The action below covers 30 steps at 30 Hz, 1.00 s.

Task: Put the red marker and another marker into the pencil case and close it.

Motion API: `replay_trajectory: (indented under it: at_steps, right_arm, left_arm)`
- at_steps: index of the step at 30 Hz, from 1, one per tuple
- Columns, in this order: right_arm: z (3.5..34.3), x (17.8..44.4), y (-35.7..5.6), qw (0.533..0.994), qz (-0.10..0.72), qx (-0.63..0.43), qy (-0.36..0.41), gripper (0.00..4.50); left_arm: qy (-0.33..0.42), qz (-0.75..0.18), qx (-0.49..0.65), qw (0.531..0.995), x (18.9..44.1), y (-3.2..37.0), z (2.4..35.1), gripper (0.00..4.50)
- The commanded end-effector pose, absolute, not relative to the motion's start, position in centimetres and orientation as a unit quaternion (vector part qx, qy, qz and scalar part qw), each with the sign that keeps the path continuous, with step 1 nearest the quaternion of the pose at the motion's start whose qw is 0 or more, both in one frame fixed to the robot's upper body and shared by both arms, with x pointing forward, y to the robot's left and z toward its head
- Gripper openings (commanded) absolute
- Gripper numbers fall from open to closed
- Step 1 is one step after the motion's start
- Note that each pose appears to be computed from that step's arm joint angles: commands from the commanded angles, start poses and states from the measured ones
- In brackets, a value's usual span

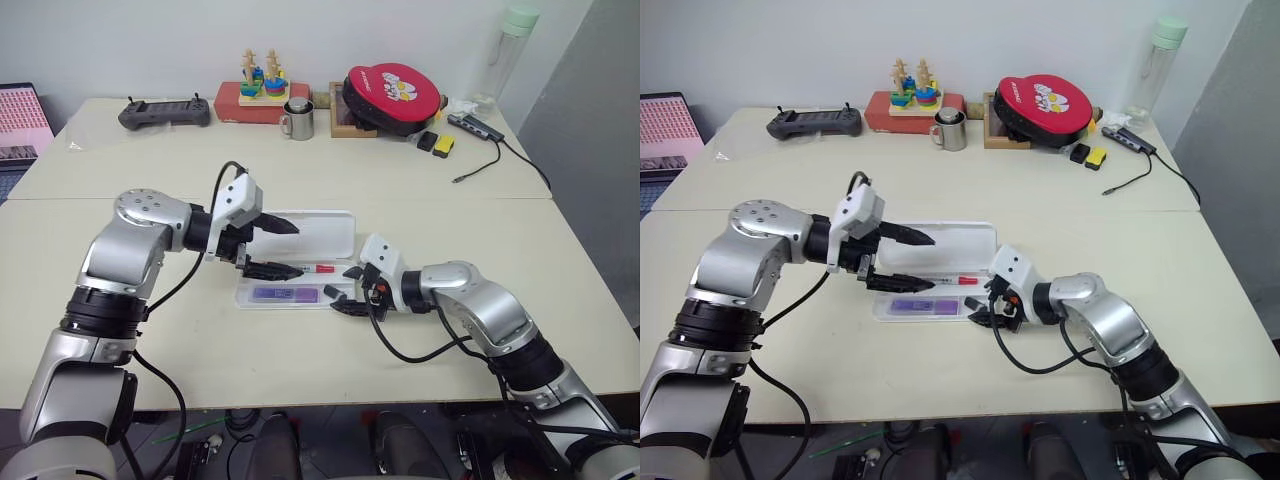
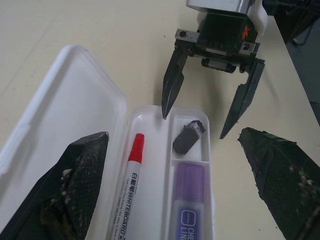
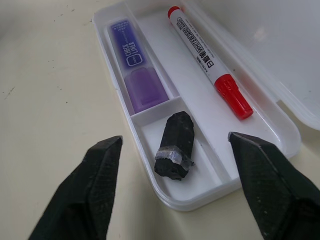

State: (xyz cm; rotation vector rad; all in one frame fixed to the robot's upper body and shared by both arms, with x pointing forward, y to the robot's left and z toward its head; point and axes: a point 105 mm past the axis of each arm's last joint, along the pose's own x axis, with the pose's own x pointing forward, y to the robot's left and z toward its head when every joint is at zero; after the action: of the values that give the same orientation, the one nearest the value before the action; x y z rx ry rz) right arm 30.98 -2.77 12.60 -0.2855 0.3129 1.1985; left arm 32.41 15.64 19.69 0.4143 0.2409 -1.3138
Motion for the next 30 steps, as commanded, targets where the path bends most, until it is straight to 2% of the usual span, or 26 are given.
replay_trajectory:
  at_steps: [1,3,6,8,12,15,19,21,24,27,30]
  right_arm:
    - [21.0,31.0,-1.7,0.8,0.59,-0.108,0.02,4.48]
    - [22.6,31.6,-1.6,0.805,0.584,-0.105,-0.004,4.48]
    - [25.7,34.0,-1.3,0.825,0.559,-0.083,-0.032,4.48]
    - [26.5,34.6,-1.1,0.827,0.556,-0.077,-0.037,4.48]
    - [25.7,40.3,-0.7,0.879,0.464,-0.108,0.007,3.76]
    - [25.4,42.3,-0.1,0.895,0.431,-0.118,0.016,3.08]
    - [25.3,43.0,0.6,0.891,0.433,-0.132,0.012,2.03]
    - [24.3,42.9,1.2,0.88,0.447,-0.161,0.02,1.47]
    - [22.7,42.5,1.7,0.861,0.471,-0.187,0.04,0.88]
    - [21.7,42.2,1.8,0.849,0.487,-0.198,0.052,0.02]
    - [21.1,41.9,1.7,0.841,0.496,-0.207,0.061,0.02]
  left_arm:
    - [0.086,-0.543,0.165,0.819,32.1,18.8,21.6,4.5]
    - [0.083,-0.526,0.154,0.832,31.8,19.7,21.7,4.5]
    - [0.073,-0.469,0.141,0.869,32.0,22.4,22.2,4.5]
    - [0.066,-0.451,0.137,0.88,32.0,23.2,22.5,4.5]
    - [0.015,-0.427,0.065,0.902,30.9,24.1,23.6,4.5]
    - [0.006,-0.405,0.047,0.913,30.1,24.7,23.4,4.5]
    - [-0.009,-0.379,0.048,0.924,29.7,25.5,23.6,4.5]
    - [-0.007,-0.375,0.032,0.927,29.2,26.0,23.5,4.5]
    - [0.0,-0.38,0.021,0.925,28.3,26.2,23.1,4.5]
    - [-0.005,-0.384,0.018,0.923,28.0,26.1,23.4,4.5]
    - [-0.004,-0.386,0.019,0.922,27.9,26.0,23.4,4.5]
